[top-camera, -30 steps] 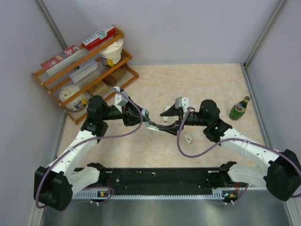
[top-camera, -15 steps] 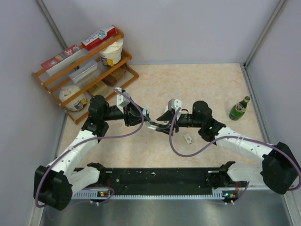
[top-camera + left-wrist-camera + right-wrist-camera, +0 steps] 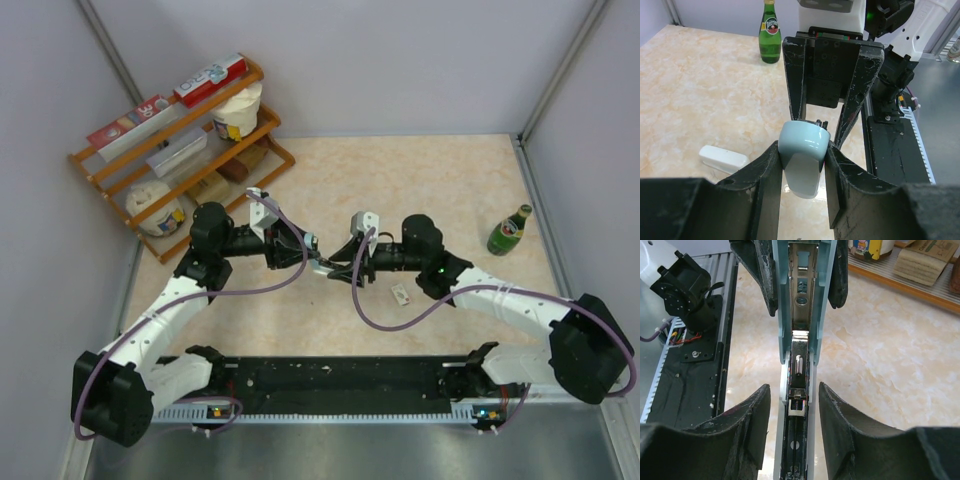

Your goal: Load the staples into the stapler

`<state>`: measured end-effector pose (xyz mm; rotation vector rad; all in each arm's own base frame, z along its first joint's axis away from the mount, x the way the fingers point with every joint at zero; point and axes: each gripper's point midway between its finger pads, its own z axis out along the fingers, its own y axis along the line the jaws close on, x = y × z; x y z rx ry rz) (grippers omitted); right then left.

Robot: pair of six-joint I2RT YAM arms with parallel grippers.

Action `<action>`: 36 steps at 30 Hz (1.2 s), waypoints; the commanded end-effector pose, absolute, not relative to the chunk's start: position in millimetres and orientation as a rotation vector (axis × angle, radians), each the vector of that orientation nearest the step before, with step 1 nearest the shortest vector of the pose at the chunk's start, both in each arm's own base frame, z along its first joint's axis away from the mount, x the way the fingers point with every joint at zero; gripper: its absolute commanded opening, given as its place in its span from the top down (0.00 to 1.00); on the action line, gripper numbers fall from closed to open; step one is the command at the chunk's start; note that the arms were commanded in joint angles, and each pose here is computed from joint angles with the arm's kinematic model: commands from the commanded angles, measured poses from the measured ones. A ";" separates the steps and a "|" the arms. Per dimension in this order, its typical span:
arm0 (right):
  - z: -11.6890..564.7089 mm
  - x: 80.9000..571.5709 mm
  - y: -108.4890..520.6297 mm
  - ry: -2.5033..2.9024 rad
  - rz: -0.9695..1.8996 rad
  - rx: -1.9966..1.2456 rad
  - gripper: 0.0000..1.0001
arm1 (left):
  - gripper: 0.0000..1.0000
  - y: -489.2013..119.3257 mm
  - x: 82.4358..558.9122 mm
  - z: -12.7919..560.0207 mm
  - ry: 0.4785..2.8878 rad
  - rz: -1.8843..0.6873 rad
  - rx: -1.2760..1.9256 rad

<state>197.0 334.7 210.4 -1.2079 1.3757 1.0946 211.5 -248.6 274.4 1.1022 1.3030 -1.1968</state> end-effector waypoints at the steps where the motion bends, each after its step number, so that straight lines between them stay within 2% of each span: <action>1: 235.7 195.6 345.4 1.291 1.103 -1.214 0.58 | 1.00 -249.6 211.9 288.4 1.234 -1.160 1.123; 14: 229.5 194.0 350.2 1.305 1.117 -1.220 0.67 | 1.00 -250.2 211.5 282.0 1.245 -1.164 1.124; 26: 229.8 195.0 350.2 1.302 1.110 -1.219 0.81 | 1.00 -250.5 211.0 279.8 1.248 -1.161 1.128; 32: 231.4 194.9 349.0 1.297 1.102 -1.218 0.86 | 0.87 -249.7 212.2 279.7 1.248 -1.148 1.128; 36: 233.5 195.0 348.1 1.291 1.095 -1.215 0.87 | 0.64 -249.6 213.2 279.4 1.255 -1.146 1.123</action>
